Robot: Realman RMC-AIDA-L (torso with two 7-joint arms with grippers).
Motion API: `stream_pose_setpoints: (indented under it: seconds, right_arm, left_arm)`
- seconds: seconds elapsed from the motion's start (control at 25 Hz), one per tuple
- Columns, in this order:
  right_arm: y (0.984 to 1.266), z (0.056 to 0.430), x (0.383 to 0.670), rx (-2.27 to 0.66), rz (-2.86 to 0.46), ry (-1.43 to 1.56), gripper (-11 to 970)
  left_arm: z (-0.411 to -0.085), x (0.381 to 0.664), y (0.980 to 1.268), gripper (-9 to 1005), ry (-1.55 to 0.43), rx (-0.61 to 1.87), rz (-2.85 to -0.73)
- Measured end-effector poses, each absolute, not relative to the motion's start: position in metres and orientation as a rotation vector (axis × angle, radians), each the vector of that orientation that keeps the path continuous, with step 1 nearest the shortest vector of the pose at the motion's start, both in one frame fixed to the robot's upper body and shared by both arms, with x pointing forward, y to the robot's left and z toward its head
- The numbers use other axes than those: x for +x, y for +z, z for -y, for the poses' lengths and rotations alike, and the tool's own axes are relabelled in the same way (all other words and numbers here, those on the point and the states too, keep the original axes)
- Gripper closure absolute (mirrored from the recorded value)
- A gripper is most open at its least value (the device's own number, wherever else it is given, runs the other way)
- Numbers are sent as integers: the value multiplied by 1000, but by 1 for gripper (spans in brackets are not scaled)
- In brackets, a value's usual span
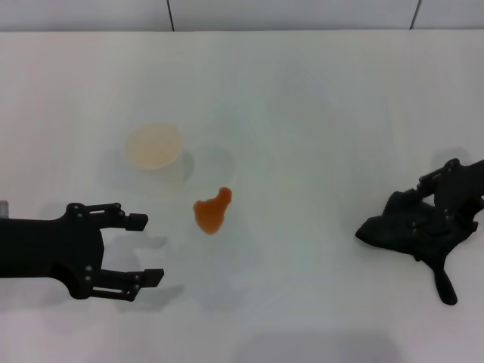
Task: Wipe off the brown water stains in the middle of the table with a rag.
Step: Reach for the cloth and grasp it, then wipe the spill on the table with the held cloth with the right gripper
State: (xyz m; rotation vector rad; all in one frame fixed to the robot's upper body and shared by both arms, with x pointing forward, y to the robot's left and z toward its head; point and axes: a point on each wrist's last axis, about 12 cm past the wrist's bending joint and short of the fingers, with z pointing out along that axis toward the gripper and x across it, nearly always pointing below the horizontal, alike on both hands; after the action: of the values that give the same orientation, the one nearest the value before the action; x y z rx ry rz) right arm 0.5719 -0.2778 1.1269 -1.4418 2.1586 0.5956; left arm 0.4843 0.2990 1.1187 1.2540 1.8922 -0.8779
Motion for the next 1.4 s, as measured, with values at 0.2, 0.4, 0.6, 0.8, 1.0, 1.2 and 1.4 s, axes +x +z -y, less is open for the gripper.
stream_pose_setpoints:
  seconds: [0.2,0.4,0.6,0.8,1.0,1.2,1.4]
  right_arm:
    - [1125,277,571,-1462,-2169,586,425]
    - [1125,276,571,-1475,-2170,585,529]
    - [1123,276,572,-1502,-2186,552,550]
    - [1122,272,573,-1530,-2185,545,671]
    - [1126,267,575,-1537,-2164,550,824]
    - [1133,249,583,-1557,-2098,562,886]
    - [1133,224,593,-1605,-2051,540,885]
  left_arm:
    - [-299,485,1119,132,-876,1252,-1889]
    - [-298,485,1119,132,-875,1251,-1889]
    - [-297,487,1120,133,-874,1255,-1882]
    - [-296,488,1120,133,-874,1255,-1879]
    - [-296,488,1120,133,-879,1258,-1878]
    - [-294,487,1119,135,-885,1266,-1879]
    - [-294,487,1118,135,-888,1271,-1877]
